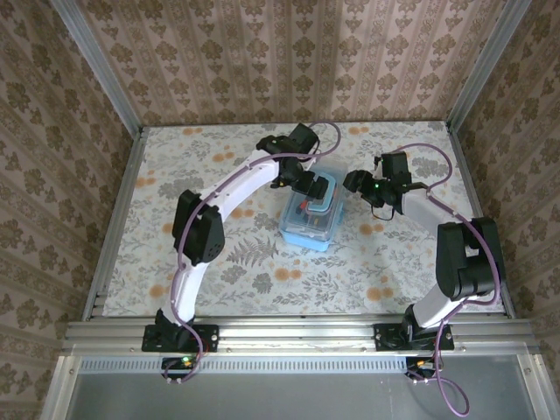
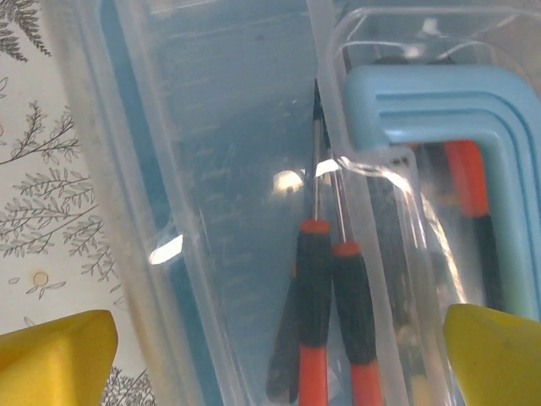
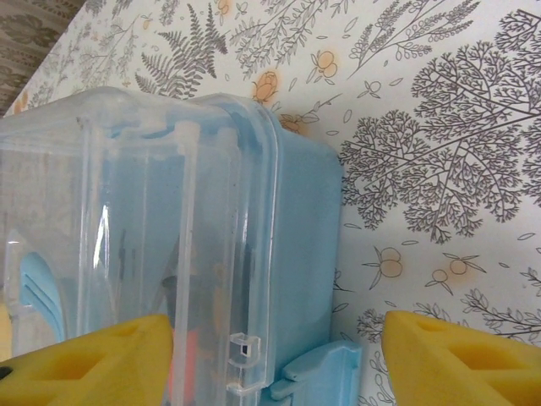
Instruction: Pack the tool kit
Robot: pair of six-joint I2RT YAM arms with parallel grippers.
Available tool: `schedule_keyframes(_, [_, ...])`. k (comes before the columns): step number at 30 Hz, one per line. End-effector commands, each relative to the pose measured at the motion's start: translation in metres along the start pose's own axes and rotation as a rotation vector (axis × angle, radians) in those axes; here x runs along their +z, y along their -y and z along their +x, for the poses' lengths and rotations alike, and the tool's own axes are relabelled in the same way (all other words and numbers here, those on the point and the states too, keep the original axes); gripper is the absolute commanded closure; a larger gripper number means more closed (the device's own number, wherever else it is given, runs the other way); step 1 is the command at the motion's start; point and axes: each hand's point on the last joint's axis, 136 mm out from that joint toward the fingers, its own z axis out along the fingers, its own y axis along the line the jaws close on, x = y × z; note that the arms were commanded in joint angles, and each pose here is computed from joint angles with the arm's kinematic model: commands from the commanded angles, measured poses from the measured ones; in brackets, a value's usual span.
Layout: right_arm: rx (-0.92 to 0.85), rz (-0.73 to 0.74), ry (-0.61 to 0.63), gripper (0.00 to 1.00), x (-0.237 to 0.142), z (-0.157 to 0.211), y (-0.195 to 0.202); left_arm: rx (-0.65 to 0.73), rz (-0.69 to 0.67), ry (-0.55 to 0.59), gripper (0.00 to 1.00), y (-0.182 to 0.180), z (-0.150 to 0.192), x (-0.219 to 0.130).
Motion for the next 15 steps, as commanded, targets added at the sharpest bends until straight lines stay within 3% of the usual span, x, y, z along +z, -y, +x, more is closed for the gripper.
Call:
schedule_keyframes(1, [0.004, -0.060, -0.011, 0.32, 0.005, 0.002, -0.012, 0.010, 0.002, -0.039, 0.03, -0.006, 0.005, 0.001])
schedule_keyframes(9, [0.006, -0.095, -0.058, 0.34, 0.015, 0.025, -0.019, -0.042, -0.021, -0.068, 0.15, -0.028, 0.036, 0.000])
schedule_keyframes(15, [-0.030, -0.123, -0.107, 0.34, 0.028, 0.046, -0.042, -0.095, -0.129, -0.086, 0.18, -0.058, 0.075, -0.016])
